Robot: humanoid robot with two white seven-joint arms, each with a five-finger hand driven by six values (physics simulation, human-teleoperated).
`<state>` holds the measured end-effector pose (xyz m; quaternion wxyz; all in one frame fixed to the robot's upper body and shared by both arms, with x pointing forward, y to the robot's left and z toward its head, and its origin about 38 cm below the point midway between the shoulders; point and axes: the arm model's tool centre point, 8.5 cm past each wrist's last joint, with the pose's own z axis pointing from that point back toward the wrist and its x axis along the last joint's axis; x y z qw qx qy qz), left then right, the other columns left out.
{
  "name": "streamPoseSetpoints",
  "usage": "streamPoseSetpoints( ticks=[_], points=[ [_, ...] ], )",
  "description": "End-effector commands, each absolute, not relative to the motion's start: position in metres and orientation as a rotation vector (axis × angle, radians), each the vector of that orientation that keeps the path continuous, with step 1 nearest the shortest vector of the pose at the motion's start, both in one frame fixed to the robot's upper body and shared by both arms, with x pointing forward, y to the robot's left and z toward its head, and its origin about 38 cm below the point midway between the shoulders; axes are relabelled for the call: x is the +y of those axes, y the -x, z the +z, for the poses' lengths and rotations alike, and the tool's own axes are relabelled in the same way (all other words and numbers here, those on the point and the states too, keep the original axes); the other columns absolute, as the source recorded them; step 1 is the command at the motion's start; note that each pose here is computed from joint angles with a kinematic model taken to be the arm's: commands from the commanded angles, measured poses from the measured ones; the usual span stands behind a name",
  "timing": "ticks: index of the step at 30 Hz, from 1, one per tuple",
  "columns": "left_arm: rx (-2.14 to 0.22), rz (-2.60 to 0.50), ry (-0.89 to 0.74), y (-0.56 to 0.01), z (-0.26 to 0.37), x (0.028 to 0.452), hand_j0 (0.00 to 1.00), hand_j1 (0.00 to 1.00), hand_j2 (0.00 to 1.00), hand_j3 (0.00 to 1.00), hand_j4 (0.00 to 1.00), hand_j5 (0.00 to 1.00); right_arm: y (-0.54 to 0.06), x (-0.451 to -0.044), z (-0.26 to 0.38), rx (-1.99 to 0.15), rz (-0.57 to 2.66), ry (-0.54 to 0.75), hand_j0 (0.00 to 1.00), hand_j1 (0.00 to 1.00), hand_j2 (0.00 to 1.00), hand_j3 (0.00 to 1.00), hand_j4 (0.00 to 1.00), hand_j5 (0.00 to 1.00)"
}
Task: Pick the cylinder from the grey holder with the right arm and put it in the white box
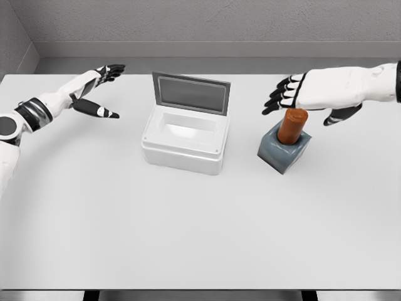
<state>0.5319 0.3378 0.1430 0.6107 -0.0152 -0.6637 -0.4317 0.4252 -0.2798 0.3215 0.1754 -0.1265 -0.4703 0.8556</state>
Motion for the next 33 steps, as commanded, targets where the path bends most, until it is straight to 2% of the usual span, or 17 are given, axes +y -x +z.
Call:
streamPoseSetpoints(
  ticks=[1,5,11,33],
  points=[
    [-1.537,-0.983,0.038,-0.533,0.144,0.338,1.0,1.0,1.0,1.0,1.0,1.0,-0.43,-0.28,0.314,-1.323,2.397,0.321,1.0,1.0,1.0,1.0,1.0,1.0],
    [-1.545,-0.986,0.025,-0.535,0.152,0.342,1.0,1.0,1.0,1.0,1.0,1.0,-0.432,-0.289,0.316,-1.357,2.316,0.29,1.0,1.0,1.0,1.0,1.0,1.0],
    [-1.546,-1.02,0.054,-0.549,0.162,0.308,1.0,1.0,1.0,1.0,1.0,1.0,-0.43,-0.283,0.306,-1.374,2.292,0.224,1.0,1.0,1.0,1.0,1.0,1.0],
    [-1.531,-1.001,0.046,-0.548,0.157,0.316,1.0,1.0,1.0,1.0,1.0,1.0,-0.436,-0.284,0.315,-1.392,2.276,0.247,1.0,1.0,1.0,1.0,1.0,1.0]
  ],
)
